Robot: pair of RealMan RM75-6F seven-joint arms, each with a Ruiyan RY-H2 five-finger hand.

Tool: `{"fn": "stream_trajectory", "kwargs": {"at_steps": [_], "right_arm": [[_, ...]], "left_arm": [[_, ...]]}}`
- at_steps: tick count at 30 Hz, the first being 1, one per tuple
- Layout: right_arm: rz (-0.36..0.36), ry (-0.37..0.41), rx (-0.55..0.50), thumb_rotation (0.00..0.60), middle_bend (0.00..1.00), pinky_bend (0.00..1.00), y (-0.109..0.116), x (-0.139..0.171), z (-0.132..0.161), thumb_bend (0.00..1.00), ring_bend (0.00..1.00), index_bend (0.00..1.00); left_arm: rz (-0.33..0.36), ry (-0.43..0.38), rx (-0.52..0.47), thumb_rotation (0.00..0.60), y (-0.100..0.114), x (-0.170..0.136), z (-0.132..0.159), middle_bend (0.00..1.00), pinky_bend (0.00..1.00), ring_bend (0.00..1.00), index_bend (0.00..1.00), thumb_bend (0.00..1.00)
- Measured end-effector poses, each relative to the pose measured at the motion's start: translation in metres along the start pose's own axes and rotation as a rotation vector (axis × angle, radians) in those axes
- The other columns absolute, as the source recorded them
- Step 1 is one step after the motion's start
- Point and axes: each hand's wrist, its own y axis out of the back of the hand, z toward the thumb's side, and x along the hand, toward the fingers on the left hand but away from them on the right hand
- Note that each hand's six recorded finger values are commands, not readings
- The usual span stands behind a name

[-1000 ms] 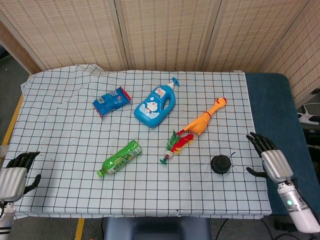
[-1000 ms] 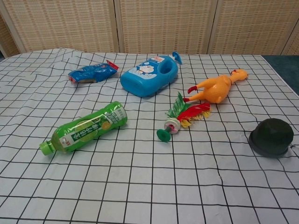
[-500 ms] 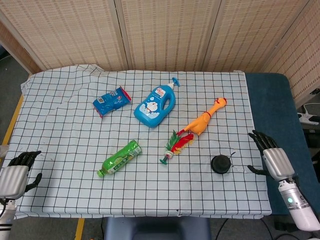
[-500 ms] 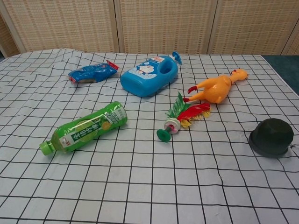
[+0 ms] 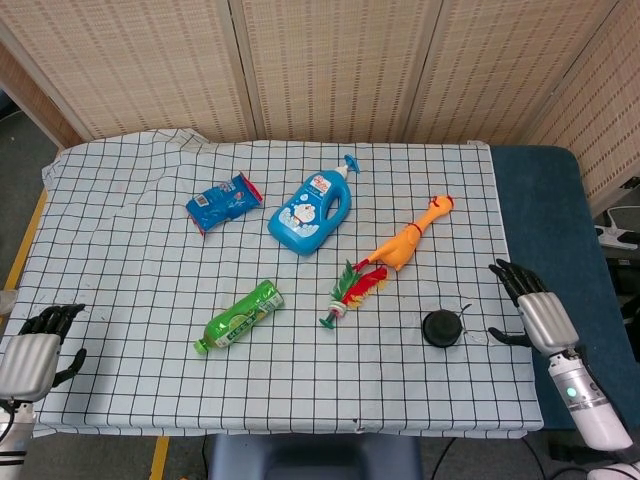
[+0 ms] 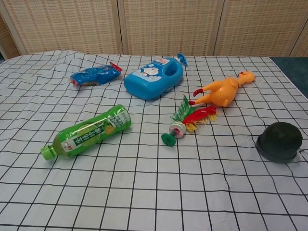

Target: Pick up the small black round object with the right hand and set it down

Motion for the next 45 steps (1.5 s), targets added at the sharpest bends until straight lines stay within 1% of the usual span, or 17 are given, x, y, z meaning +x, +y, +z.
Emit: {"fn": "stream_trajectory", "kwargs": {"at_steps": [3,6,7,10,14,18,27,35,45], "right_arm": [[0.072,-0.005,-0.071,0.600,0.00,0.08,-0.012,-0.008,-0.004,0.08,0.00,0.00],[0.142,0.011,-0.113,0.600,0.00,0.08,-0.023,-0.010,-0.001,0.08,0.00,0.00],[0.179,0.021,-0.121,0.600,0.00,0.08,-0.028,-0.008,0.000,0.08,0.00,0.00],[0.250,0.024,-0.115,0.600,0.00,0.08,-0.038,-0.006,0.000,0.08,0.00,0.00],[0.309,0.008,-0.101,0.600,0.00,0.08,-0.048,-0.008,-0.003,0.08,0.00,0.00],[0.322,0.016,-0.094,0.600,0.00,0.08,-0.054,-0.010,-0.001,0.08,0.00,0.00],[0.349,0.077,-0.115,0.600,0.00,0.08,-0.066,-0.014,0.013,0.08,0.00,0.00],[0.339,0.118,-0.079,0.600,0.00,0.08,-0.072,-0.026,0.028,0.08,0.00,0.00],[0.357,0.125,-0.062,0.600,0.00,0.08,-0.079,-0.039,0.041,0.08,0.00,0.00]], "left_arm": [[-0.004,0.004,-0.008,0.600,0.000,0.000,0.000,0.19,0.27,0.15,0.16,0.37],[0.012,0.004,-0.017,0.600,0.004,-0.001,-0.002,0.19,0.27,0.15,0.16,0.37],[0.016,0.006,-0.021,0.600,0.005,-0.002,-0.002,0.19,0.27,0.14,0.16,0.37],[0.022,0.009,-0.027,0.600,0.007,-0.002,-0.004,0.19,0.27,0.14,0.16,0.37],[0.016,0.015,-0.026,0.600,0.006,-0.002,-0.005,0.19,0.27,0.15,0.16,0.37],[0.018,0.015,-0.018,0.600,0.006,-0.002,-0.005,0.19,0.27,0.15,0.16,0.37],[0.025,0.025,-0.022,0.600,0.008,-0.003,-0.006,0.19,0.27,0.14,0.16,0.37],[0.037,0.029,-0.034,0.600,0.012,-0.004,-0.008,0.19,0.27,0.14,0.16,0.37],[0.043,0.029,-0.031,0.600,0.013,-0.005,-0.010,0.19,0.27,0.14,0.16,0.37]]}}
